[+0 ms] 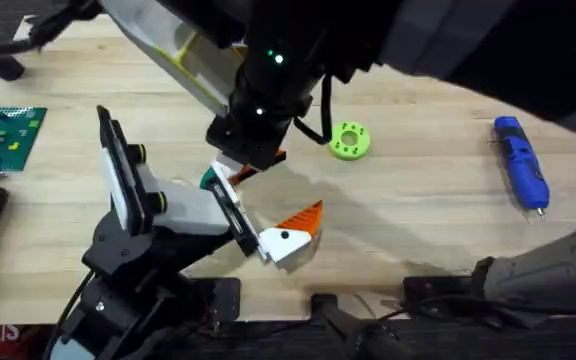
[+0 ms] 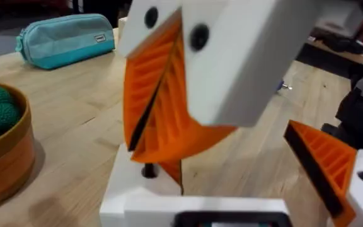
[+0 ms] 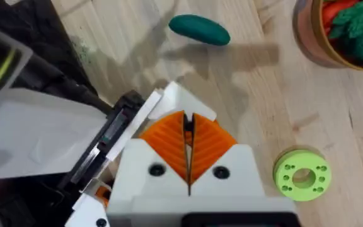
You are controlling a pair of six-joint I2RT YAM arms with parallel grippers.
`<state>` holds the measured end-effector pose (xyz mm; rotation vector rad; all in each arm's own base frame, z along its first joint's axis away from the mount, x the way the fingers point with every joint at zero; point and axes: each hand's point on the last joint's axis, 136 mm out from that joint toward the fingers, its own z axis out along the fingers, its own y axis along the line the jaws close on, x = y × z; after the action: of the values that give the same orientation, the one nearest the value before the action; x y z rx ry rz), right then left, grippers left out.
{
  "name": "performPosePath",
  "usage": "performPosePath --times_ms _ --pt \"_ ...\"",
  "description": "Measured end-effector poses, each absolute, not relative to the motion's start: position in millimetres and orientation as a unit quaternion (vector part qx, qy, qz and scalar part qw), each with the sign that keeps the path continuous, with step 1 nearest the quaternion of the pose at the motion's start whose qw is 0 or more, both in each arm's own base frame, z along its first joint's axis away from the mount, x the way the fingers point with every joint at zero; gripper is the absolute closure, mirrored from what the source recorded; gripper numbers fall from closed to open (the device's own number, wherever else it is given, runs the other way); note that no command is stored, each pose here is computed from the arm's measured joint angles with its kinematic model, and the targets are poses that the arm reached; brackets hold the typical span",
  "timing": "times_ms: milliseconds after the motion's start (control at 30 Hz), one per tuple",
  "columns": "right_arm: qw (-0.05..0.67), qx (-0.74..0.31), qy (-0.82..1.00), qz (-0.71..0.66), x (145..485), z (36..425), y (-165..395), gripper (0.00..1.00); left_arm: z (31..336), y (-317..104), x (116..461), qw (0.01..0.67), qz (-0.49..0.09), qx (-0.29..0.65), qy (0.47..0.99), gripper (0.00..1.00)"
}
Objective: Pick up the gripper from the table and insert it into the empty holder that is missing its gripper. Then pick up a screw, insert it into the mounting hole, and use the screwdriver to tighten it. Finally, clean up the table by picking up the vegetable and placing it into the bucket.
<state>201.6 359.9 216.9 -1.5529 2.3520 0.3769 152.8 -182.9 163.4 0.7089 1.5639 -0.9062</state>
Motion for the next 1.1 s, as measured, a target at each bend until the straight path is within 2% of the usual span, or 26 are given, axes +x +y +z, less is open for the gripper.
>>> performPosePath --times_ms 1100 --pt "0.136 -0.541 0.820 0.129 200.4 209.8 360.2 0.987 163.2 -183.0 152.5 0.564 -0.386 0.302 0.665 0.015"
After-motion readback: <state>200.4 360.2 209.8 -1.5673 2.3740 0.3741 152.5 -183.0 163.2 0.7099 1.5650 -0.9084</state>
